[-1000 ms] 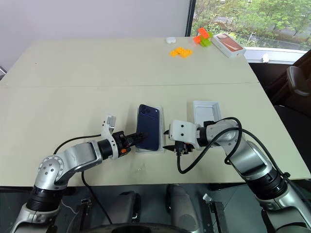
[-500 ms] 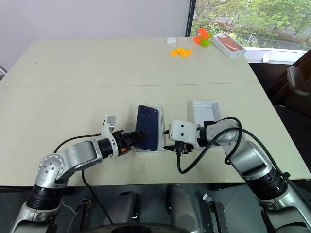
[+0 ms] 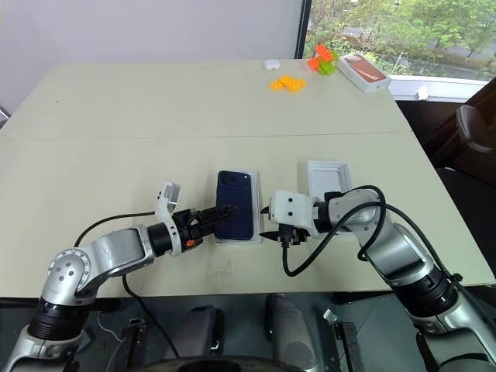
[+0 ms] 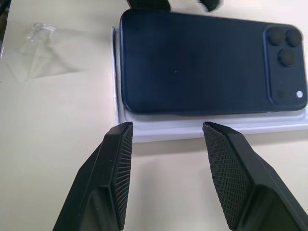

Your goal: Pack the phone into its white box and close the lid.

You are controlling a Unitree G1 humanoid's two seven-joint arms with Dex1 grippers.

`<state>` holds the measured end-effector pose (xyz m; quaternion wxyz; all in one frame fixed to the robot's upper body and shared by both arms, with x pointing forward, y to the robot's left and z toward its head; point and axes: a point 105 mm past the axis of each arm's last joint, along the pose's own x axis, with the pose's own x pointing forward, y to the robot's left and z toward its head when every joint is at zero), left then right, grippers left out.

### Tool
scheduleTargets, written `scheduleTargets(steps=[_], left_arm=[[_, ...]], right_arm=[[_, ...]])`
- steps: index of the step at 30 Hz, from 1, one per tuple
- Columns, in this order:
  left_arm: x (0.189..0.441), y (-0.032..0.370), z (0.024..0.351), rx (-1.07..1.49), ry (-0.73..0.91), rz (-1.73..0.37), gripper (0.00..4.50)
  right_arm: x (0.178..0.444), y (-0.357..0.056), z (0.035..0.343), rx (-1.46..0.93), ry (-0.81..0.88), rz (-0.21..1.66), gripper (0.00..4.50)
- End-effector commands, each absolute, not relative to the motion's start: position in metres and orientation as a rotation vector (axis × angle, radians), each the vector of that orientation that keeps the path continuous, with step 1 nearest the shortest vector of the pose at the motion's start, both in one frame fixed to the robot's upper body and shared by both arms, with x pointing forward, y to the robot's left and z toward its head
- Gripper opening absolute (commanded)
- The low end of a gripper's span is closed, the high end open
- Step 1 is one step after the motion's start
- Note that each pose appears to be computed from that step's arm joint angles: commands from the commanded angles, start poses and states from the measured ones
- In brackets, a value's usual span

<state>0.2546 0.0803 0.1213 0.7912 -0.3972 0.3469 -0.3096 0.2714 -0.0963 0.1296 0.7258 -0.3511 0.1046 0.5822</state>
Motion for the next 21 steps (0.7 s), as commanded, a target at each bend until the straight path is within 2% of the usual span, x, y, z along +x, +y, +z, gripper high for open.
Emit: scheduleTargets(steps=[1, 21], left_arm=[[0.251, 0.083, 0.123, -0.802, 0.753, -0.680, 4.46], [0.256, 0.081, 0.134, -0.740, 0.726, -0.711, 4.46]], right_arm=[[0.271, -0.092, 0.138, -0.786, 0.183, 1.295, 2.43], [0.270, -0.090, 0.136, -0.779, 0.178, 1.298, 2.43]])
